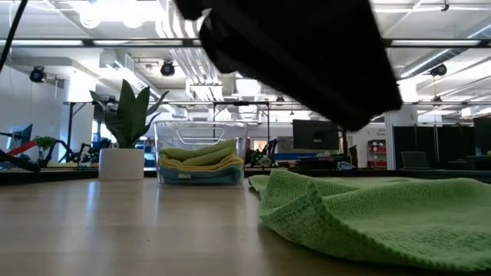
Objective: Fold microfiber towels
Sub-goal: Fold the green microfiber cloth
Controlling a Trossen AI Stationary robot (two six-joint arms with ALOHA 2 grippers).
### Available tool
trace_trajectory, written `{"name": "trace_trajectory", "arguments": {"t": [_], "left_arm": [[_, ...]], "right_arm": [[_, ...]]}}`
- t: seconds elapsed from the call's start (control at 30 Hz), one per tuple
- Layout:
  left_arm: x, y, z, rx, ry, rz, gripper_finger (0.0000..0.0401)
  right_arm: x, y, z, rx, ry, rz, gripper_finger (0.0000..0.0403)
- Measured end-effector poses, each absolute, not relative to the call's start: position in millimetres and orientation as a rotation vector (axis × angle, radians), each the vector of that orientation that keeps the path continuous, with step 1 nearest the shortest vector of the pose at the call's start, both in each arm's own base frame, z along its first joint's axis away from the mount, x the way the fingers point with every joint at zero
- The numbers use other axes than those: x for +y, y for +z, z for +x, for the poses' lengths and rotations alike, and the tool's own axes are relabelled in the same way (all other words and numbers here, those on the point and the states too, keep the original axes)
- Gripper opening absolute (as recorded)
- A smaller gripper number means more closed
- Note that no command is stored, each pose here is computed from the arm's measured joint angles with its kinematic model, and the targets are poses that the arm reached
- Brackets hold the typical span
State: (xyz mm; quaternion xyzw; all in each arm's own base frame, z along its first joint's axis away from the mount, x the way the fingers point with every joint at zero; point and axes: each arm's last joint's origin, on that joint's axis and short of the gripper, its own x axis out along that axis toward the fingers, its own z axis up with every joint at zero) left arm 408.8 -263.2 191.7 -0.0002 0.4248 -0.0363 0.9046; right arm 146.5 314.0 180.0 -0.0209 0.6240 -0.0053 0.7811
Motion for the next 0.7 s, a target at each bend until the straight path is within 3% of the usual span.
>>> {"name": "trace_trajectory", "arguments": {"t": [0.17,0.3,0.43,0.7], "left_arm": [[-268,180,405,0.92,-0.148,0.006,0.0156],[-267,167,398,0.95,-0.17,0.088,0.0188],[-265,158,394,0.983,-0.189,0.15,0.0179],[-267,144,402,0.914,-0.228,0.188,0.0123]], "right_arm": [[320,174,150,1.298,0.022,-0.046,0.0237],[315,155,149,1.333,-0.016,-0.127,0.0235],[313,149,149,1.354,-0.024,-0.135,0.022],[295,141,143,1.403,-0.047,-0.126,0.0202]]}}
